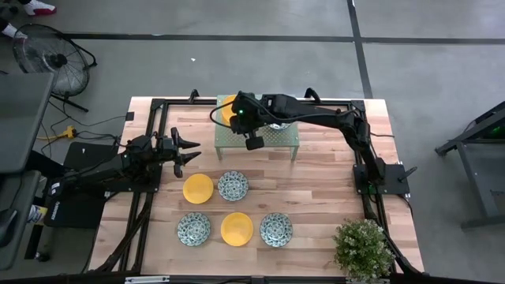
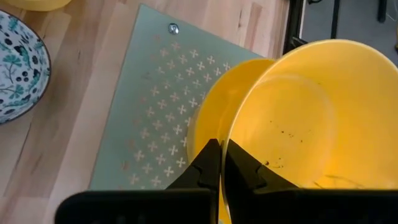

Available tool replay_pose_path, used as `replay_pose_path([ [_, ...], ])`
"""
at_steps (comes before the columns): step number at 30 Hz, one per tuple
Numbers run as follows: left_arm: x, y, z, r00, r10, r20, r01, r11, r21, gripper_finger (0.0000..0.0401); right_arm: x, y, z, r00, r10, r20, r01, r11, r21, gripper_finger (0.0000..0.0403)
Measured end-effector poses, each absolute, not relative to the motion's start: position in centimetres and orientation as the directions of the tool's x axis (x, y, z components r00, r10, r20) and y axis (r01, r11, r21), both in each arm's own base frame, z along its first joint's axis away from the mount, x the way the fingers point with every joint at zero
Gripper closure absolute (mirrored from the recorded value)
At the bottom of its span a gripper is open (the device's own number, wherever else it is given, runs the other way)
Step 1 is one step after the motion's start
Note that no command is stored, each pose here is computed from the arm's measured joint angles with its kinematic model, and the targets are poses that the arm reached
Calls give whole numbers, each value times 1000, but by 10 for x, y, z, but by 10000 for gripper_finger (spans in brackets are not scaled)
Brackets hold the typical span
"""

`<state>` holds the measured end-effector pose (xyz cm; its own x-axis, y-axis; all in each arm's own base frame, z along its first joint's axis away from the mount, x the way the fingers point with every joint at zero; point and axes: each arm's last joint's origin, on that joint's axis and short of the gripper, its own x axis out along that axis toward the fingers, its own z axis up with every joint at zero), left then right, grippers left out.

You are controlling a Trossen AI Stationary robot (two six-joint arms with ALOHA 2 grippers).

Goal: Pick & Place Mini bowls
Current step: Stack the yellow bowl on the yellow bowl on the shelf

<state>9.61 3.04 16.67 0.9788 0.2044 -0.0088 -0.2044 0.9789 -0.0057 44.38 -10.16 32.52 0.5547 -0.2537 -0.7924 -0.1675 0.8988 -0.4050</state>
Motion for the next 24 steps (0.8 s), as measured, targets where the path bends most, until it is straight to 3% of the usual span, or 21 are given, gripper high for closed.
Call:
replay_pose_path([
  [17, 96, 30, 167, 979, 205, -9, -205, 979, -6, 254, 442, -100, 324, 546, -224, -807, -182, 909, -376, 402],
  [24, 96, 30, 167, 979, 205, -9, -205, 979, -6, 254, 443, -100, 325, 554, -226, -801, -136, 925, -355, 382],
])
